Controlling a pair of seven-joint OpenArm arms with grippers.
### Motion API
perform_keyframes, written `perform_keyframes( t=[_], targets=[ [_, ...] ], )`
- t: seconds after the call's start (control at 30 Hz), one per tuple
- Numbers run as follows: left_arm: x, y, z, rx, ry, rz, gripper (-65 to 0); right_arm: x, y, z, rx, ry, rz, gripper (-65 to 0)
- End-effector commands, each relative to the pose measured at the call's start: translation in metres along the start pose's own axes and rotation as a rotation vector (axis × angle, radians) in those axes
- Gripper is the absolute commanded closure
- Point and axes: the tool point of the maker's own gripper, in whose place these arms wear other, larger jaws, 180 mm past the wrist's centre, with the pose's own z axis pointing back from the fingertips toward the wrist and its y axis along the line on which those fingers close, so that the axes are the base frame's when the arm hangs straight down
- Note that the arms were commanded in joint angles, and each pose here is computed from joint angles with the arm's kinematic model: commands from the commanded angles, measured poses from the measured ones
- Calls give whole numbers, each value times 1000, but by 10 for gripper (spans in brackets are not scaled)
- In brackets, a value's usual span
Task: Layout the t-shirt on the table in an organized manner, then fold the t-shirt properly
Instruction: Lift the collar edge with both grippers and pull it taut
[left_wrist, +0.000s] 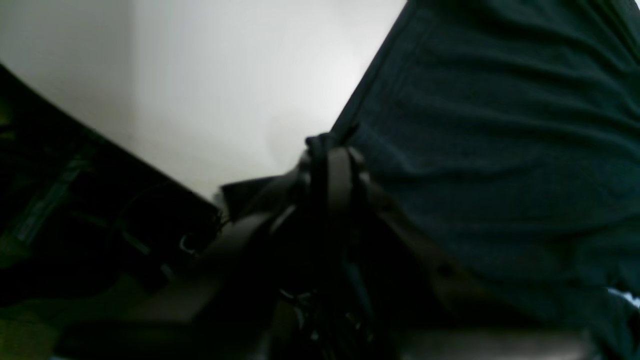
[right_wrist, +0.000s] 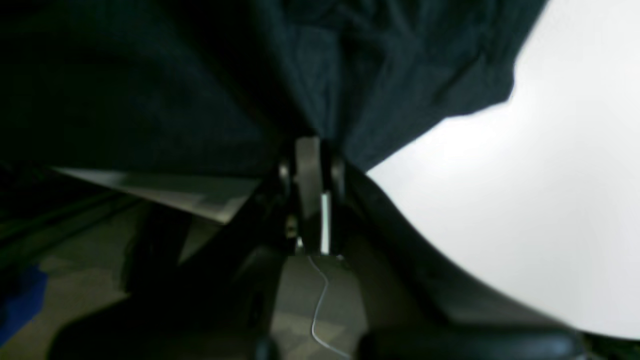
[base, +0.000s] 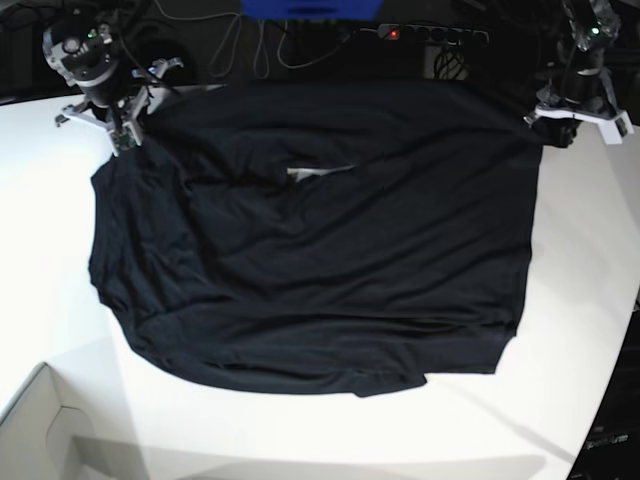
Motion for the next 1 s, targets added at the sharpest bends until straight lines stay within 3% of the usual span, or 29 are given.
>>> perform_keyframes(
  t=[0.0,0.6,0.83,0.97],
  targets=[
    [11,0,3,-4,-38,-12,-1,4,-7,5,-19,-21,4,0],
    [17,-6,19,-14,-51,-55,-1,-39,-1,21,-11,85,-8,0],
    [22,-10,28,-26,-63,-72,-1,-21,-5,24,-29,33,-8,0],
    [26,-15,30,-70,-74,-5,-1,-8,-15,25,-48,-39,-62,0]
  ],
)
